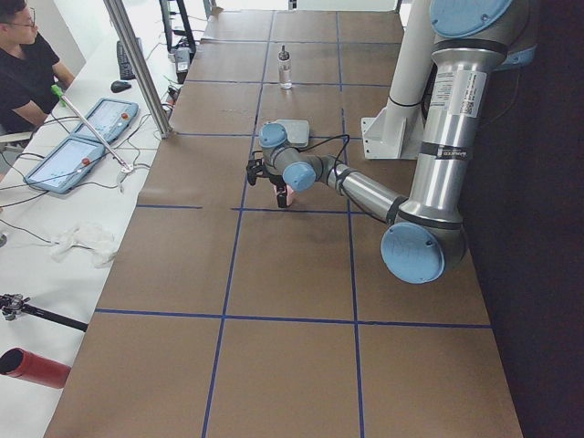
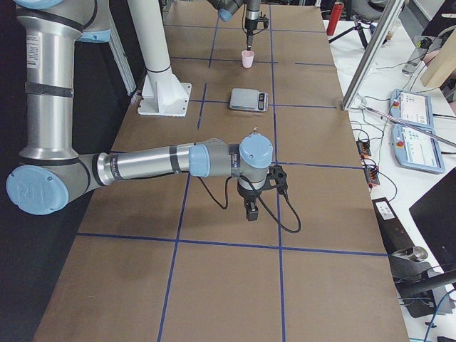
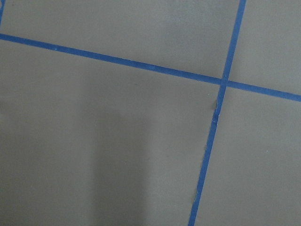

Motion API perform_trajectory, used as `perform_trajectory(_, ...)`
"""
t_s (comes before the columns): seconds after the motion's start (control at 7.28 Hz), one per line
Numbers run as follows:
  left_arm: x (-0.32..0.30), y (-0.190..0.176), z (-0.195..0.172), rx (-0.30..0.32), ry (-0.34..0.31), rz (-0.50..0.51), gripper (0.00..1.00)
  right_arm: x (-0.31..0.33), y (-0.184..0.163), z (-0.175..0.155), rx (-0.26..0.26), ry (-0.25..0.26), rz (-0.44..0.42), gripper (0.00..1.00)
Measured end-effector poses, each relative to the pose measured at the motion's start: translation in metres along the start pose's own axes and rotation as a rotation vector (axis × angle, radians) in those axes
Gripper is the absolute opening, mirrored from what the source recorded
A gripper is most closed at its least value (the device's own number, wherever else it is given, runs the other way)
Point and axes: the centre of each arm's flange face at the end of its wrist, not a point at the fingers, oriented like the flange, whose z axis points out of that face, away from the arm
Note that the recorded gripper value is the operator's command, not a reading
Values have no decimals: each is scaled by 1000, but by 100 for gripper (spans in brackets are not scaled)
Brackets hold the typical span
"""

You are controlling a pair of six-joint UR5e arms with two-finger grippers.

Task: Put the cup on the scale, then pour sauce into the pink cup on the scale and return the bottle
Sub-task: 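Reach the left gripper down to the pink cup and grasp it, then carry the pink cup with the left gripper onto the scale and release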

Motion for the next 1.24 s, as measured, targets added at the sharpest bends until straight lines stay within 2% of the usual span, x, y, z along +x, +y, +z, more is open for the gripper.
perform_trajectory(0.14,1,1,6,-5,-7,3,89,0,0,0,-1,0,0,100)
perform_trajectory(0.27,1,2,11,-11,-11,4,56,0,0,0,-1,-1,0,100)
perform_trajectory(0.41,3,1,14,-14,-14,5,18,0,0,0,0,-1,0,100)
perform_trajectory(0.55,6,-1,16,-15,-13,6,0,-1,0,0,0,-2,0,100)
perform_trajectory(0.96,17,-5,13,-12,-3,11,0,0,0,1,-1,-2,1,100)
perform_trajectory(1.24,34,-2,-2,1,20,7,0,0,1,1,29,2,-29,100)
